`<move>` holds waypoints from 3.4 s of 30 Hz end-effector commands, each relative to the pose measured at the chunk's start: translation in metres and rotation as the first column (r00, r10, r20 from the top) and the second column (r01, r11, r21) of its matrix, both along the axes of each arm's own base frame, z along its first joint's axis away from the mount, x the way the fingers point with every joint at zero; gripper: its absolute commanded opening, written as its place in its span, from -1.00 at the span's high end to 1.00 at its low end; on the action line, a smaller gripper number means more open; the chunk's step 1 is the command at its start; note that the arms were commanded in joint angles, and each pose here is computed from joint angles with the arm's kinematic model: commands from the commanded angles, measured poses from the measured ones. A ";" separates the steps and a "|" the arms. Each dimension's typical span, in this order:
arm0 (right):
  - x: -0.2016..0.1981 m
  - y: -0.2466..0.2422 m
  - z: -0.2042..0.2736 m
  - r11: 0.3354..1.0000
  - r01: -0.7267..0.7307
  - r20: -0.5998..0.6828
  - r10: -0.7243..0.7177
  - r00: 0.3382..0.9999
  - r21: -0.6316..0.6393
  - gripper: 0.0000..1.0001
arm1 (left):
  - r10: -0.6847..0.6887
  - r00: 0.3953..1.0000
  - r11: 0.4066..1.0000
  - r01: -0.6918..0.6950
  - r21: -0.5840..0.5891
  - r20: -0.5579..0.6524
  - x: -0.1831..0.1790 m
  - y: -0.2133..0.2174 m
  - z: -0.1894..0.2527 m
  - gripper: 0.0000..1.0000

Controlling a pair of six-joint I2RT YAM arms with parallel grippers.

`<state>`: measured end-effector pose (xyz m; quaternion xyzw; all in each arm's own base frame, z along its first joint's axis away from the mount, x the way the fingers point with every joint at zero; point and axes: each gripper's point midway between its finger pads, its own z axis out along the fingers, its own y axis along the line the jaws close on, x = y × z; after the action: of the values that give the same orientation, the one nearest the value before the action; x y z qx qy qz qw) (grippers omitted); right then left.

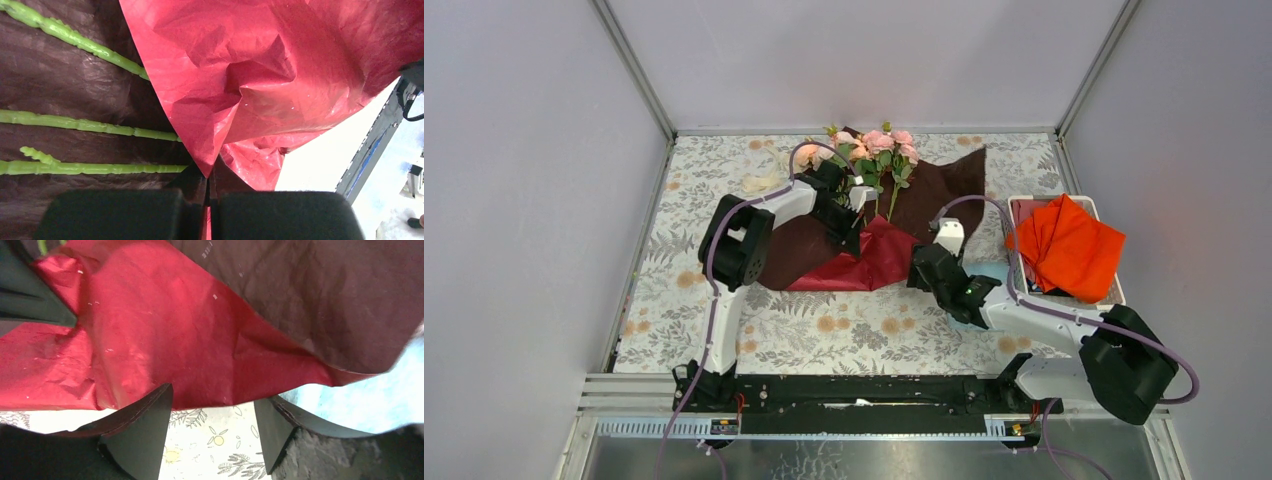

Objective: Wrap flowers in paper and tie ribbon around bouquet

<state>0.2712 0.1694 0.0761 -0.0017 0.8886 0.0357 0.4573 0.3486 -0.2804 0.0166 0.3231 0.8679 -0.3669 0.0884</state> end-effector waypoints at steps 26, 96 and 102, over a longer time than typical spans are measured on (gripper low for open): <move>0.021 0.000 -0.035 0.983 0.152 -0.058 -0.146 0.988 0.100 0.81 | -0.110 0.993 0.991 0.113 -0.066 0.043 -0.010 -0.012 0.029 0.02; 0.014 0.097 -0.046 0.466 -0.463 -0.162 0.551 0.819 -0.754 1.00 | 0.323 0.898 0.739 -0.437 -0.512 -0.300 0.077 0.008 0.114 0.06; 0.012 0.096 -0.037 0.443 -0.464 -0.168 0.559 0.812 -0.767 0.66 | 0.295 0.898 0.748 -0.429 -0.506 -0.326 0.077 0.020 0.119 1.00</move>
<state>0.2830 0.2517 0.0215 -0.4643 0.7520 -0.2252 0.4102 0.4181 -0.2696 0.1234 0.0456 0.7803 -0.6064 0.1458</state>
